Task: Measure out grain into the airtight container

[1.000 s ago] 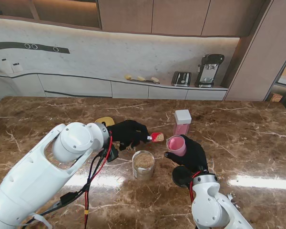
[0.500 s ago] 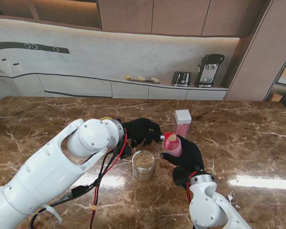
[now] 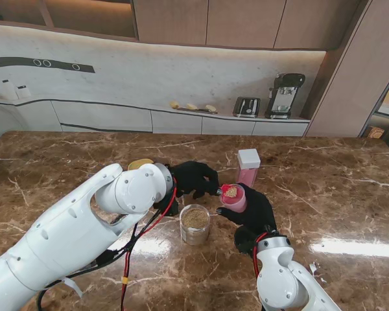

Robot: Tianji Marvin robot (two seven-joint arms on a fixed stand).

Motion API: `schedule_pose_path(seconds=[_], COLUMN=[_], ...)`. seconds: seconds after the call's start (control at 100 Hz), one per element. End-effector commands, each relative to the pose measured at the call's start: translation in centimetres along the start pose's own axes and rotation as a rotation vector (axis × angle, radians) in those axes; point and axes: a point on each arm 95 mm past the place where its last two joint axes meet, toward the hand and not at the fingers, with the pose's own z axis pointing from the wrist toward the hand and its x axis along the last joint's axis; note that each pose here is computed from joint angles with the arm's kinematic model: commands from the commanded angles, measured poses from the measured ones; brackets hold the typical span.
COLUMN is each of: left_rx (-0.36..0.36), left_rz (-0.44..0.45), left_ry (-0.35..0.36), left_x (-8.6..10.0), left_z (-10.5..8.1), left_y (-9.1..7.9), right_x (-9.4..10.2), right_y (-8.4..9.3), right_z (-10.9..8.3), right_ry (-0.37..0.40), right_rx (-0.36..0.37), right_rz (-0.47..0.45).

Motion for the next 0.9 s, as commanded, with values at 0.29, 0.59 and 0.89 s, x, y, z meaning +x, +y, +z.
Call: schedule_pose_path(seconds=[0.29, 0.59, 0.89], left_rx=[0.114, 0.207, 0.270], left_rz=[0.290, 0.609, 0.794], left_ry=[0.074, 0.158, 0.199], left_x=[1.6, 1.9, 1.7], left_z=[-0.6, -0.1, -0.1], left_y=[0.4, 1.1, 1.2], right_x=[-0.1, 0.0, 0.0], right_y=[-0.4, -0.5, -0.5], right_z=[-0.2, 0.0, 0.0], right_ry=[-0.013, -0.007, -0.010], right_rx=[0.018, 0.023, 0.023], right_rz=[0.006, 0.009, 0.008])
